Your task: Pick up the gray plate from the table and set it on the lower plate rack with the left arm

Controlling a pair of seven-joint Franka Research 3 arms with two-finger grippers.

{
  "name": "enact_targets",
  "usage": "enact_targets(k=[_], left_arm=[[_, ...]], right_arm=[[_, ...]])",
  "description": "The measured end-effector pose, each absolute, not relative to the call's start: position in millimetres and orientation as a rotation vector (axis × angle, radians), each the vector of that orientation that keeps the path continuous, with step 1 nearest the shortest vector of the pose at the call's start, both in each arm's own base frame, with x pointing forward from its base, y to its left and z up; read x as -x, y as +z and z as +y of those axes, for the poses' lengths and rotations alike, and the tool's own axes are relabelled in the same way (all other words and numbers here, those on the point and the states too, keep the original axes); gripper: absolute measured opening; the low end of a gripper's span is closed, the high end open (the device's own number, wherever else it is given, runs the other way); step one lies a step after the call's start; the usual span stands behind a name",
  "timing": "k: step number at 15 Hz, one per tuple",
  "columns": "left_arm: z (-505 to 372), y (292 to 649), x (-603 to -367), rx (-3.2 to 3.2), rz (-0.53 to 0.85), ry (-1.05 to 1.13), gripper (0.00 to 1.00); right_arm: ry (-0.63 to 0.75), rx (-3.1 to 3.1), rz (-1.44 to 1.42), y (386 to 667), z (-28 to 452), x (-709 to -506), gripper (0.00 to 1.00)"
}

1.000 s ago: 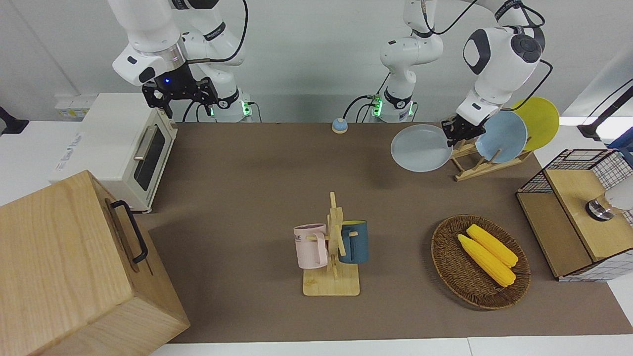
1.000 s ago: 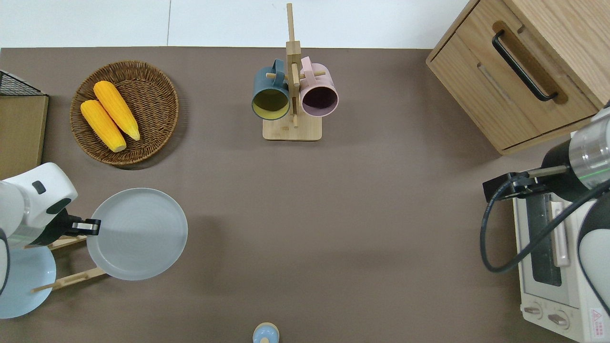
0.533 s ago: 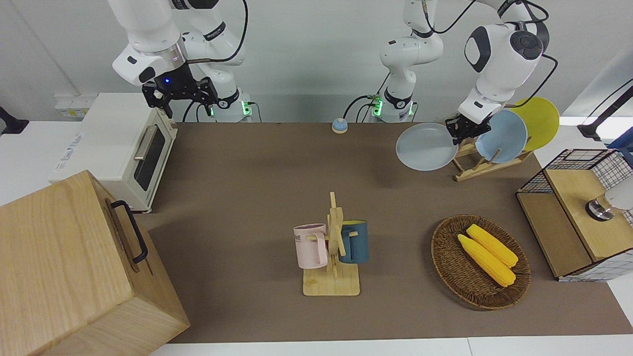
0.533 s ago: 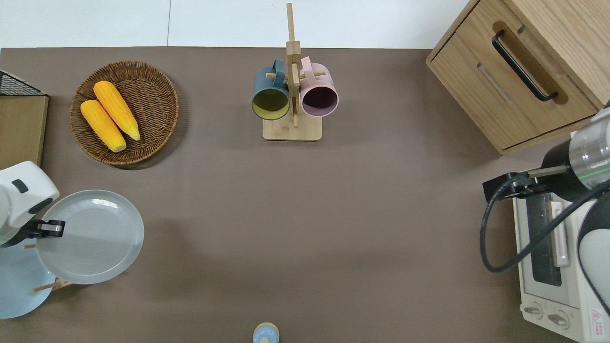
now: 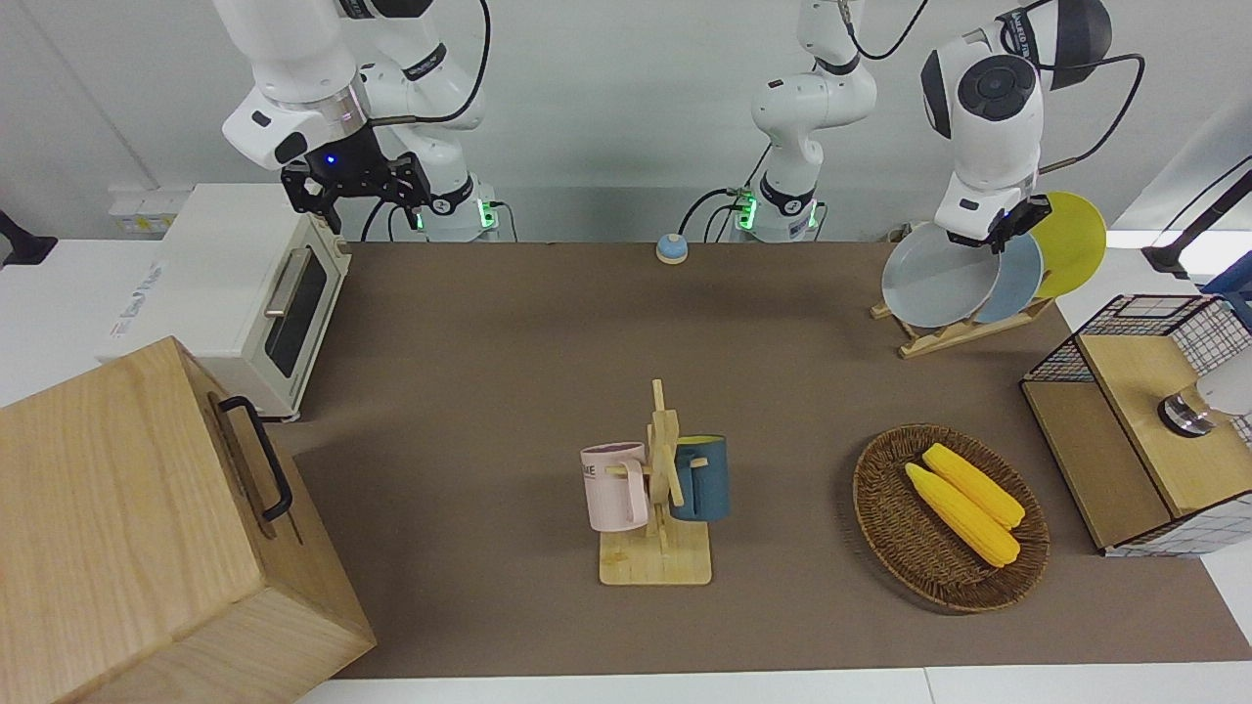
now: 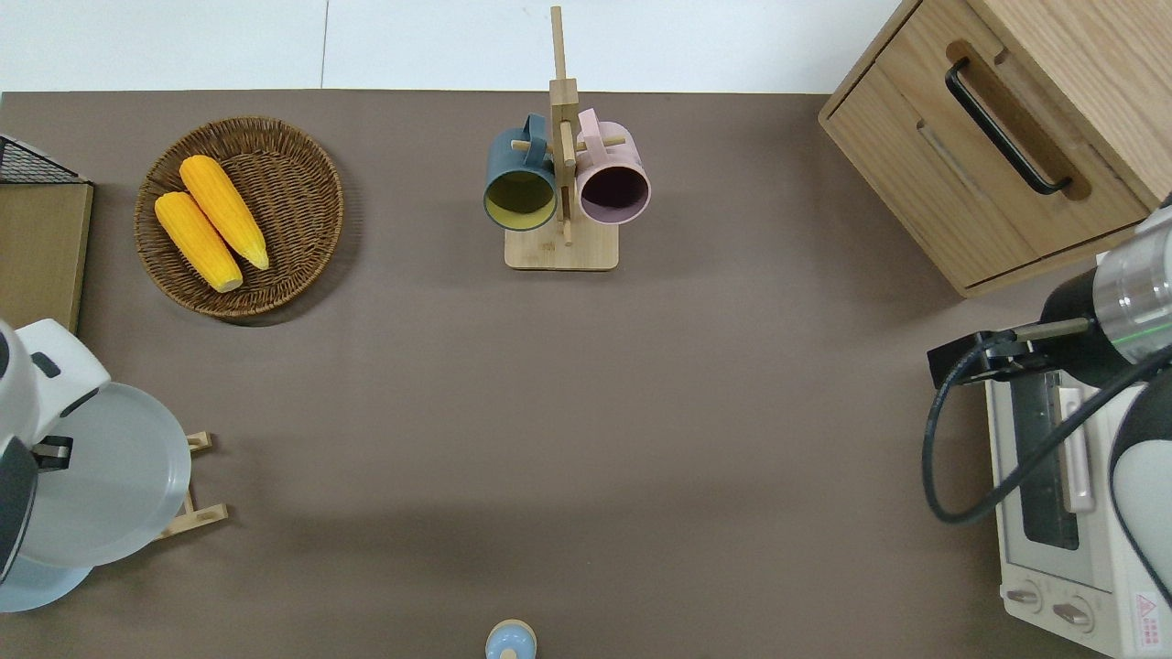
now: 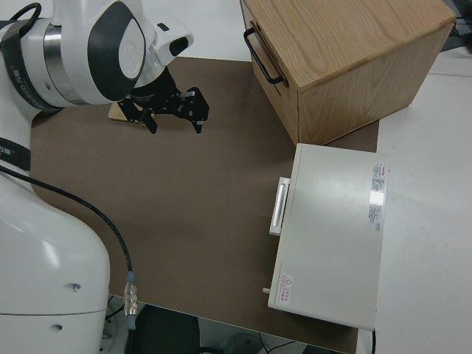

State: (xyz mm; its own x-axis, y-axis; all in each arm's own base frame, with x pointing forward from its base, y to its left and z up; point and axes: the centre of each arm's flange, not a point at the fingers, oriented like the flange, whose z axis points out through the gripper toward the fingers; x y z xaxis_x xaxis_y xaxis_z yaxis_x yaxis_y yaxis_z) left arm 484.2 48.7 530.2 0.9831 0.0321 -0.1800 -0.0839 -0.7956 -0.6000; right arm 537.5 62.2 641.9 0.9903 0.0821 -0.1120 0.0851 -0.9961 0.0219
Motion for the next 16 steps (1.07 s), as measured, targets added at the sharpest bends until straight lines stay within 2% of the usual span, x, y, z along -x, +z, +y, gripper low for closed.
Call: enact_targets(k=[9,16], left_arm=[[40.3,517.2,-490.8,2.295,-0.119,0.198,0.03],[25.8,470.9,-483.8,2.194,-0.210,0.178,0.03]], right_arm=[[-0.173,-3.107,0.131,641.9,62.2,-537.5,0.99],[-0.173,-3.107,0.131,641.9,62.2,-537.5,0.99]])
